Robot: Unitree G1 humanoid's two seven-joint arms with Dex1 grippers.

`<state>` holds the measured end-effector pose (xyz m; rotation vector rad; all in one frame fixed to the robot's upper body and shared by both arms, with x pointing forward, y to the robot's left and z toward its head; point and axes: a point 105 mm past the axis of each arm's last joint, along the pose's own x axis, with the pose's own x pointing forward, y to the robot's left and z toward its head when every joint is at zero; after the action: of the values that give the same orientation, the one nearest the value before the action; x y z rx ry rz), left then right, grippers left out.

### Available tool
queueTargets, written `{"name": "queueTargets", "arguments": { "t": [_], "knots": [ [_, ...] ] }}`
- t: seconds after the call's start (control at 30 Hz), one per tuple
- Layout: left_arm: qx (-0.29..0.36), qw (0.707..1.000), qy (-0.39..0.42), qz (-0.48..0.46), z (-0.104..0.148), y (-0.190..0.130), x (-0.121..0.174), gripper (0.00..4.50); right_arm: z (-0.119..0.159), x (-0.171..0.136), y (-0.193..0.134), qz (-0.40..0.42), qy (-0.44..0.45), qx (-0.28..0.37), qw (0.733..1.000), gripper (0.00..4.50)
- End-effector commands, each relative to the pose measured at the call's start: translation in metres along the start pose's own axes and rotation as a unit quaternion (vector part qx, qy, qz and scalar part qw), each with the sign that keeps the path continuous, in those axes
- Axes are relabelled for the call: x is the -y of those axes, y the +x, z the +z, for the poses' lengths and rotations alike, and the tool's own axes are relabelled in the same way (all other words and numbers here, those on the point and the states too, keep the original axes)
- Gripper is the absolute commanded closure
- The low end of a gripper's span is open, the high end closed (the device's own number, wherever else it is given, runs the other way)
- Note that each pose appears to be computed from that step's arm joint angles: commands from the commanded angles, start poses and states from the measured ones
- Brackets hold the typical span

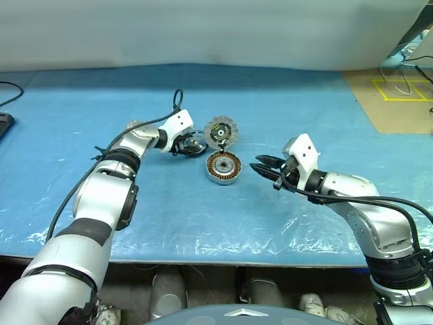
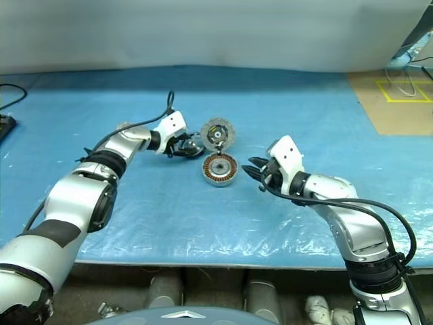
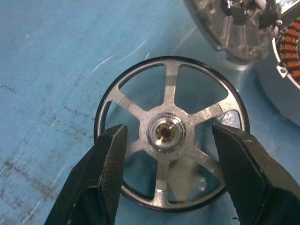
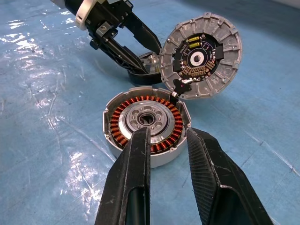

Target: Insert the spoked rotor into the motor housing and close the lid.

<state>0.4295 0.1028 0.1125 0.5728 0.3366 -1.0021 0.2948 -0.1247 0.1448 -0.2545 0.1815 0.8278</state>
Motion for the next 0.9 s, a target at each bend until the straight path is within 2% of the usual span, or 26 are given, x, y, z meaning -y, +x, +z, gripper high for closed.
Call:
{"name": "queueTargets", "arguments": {
  "t": [0.03, 0.13, 0.3, 0.4, 0.63, 0.8, 0.9],
  "knots": [
    [-0.023, 0.999, 0.020, -0.025, -0.012, -0.001, 0.008, 2.14, 0.010, -0.001, -0.001, -0.002, -0.021, 0.015, 1.000, 3.27],
    [-0.058, 0.998, 0.036, 0.007, -0.025, -0.001, 0.003, 2.92, 0.012, -0.001, -0.001, -0.003, -0.023, 0.017, 1.000, 3.27],
    [-0.075, 0.996, 0.024, -0.046, -0.043, -0.009, 0.015, 2.92, 0.014, -0.004, -0.002, -0.006, -0.018, 0.024, 1.000, 3.27],
    [-0.085, 0.994, 0.031, -0.059, -0.053, -0.017, 0.016, 3.15, 0.010, -0.008, -0.002, -0.009, -0.011, 0.023, 1.000, 3.27],
    [0.003, 0.999, 0.008, -0.047, -0.030, -0.049, -0.005, 3.15, 0.010, -0.011, 0.003, -0.012, 0.003, 0.035, 0.999, 3.27],
    [0.058, 0.993, 0.018, -0.104, -0.021, -0.081, -0.001, 3.15, 0.009, -0.008, 0.002, -0.015, 0.010, 0.038, 0.999, 3.27],
    [0.109, 0.986, 0.042, -0.117, -0.003, -0.090, 0.002, 3.15, 0.015, -0.007, 0.000, -0.011, 0.019, 0.053, 0.998, 3.27]
  ]
}}
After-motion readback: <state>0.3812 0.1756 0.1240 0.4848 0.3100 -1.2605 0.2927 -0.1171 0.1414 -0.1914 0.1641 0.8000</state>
